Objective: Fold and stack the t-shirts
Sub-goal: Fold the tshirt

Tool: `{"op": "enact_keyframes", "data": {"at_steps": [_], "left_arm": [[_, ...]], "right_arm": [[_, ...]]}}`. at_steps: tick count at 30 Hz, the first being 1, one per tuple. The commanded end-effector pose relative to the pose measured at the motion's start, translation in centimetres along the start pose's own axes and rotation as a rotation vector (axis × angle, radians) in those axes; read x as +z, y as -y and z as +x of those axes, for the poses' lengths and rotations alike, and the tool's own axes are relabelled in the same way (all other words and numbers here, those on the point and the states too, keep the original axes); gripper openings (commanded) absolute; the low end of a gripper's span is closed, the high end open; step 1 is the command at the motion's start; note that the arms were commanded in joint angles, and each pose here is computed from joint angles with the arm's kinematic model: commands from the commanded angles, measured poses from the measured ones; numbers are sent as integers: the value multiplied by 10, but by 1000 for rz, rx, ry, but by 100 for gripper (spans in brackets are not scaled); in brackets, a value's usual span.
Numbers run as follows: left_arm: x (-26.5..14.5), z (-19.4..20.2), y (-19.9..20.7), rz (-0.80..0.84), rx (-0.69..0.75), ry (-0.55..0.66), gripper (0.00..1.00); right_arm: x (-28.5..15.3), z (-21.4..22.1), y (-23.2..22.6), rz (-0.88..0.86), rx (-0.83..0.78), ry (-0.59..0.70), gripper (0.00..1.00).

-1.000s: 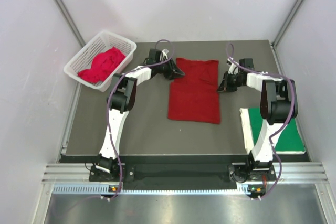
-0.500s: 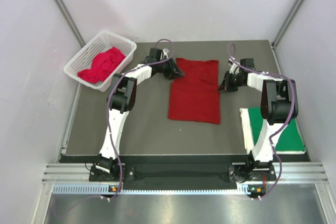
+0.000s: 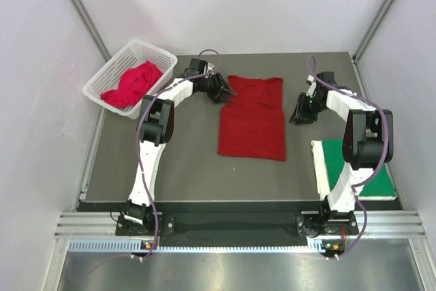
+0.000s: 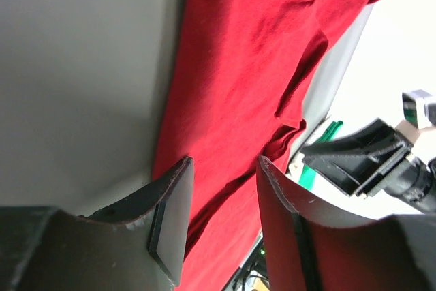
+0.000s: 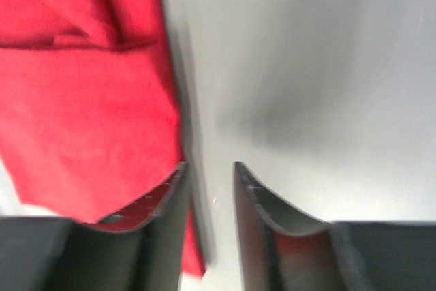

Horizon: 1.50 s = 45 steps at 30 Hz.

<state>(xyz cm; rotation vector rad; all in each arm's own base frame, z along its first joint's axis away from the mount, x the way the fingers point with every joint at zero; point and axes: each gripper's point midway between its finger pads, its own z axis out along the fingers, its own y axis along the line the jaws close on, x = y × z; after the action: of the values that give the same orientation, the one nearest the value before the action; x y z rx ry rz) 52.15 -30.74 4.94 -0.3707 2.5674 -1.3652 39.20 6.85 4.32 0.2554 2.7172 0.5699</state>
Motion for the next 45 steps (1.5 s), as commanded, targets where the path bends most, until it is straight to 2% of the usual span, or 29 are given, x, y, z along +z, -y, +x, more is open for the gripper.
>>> {"op": "enact_keyframes", "data": {"at_steps": [1,4,6,9,13,15,16,17,18,19,20,25,29,32,33,36,45], "left_arm": [[-33,-7,1,-51,-9,27,48],[-46,-1,6,-69,28,21,48],[-55,8,7,-89,59,-6,48],[-68,17,1,-147,127,-26,48],[-88,48,-17,-223,139,-93,48],[-102,60,-10,-213,162,-96,47],[-104,79,-23,-223,137,-132,47],[-111,84,-10,-193,164,-114,47],[-111,102,-24,-202,130,-147,47],[-112,113,-19,-168,122,-167,47],[-114,122,-9,-139,137,-168,47],[-120,163,-20,-157,107,-230,48],[-126,178,-16,-134,96,-236,50],[-123,189,-21,-113,30,-256,50],[-123,201,-29,-104,-15,-284,50],[-118,206,-33,-77,-71,-256,52],[-112,216,-36,-117,-79,-241,54]], "right_arm": [[-34,17,-9,25,53,-25,30],[-38,43,-39,-49,31,-67,17],[-40,53,-60,-126,14,-87,15],[-34,67,-69,-141,5,-93,15],[-18,92,-63,-130,18,-133,19],[-11,100,-54,-108,26,-142,21],[-9,105,-51,-101,23,-148,24],[-5,116,-40,-71,29,-164,25],[-4,122,-36,-55,32,-174,25],[-3,131,-31,-47,34,-193,27],[-5,132,-31,-43,27,-186,29],[-29,121,-35,-16,20,-132,39],[-51,113,-42,14,72,-102,41],[-55,122,-40,36,161,-99,44],[-53,123,-39,38,184,-83,44],[-46,135,-37,17,278,-54,49],[-34,146,-27,36,395,0,55]]}}
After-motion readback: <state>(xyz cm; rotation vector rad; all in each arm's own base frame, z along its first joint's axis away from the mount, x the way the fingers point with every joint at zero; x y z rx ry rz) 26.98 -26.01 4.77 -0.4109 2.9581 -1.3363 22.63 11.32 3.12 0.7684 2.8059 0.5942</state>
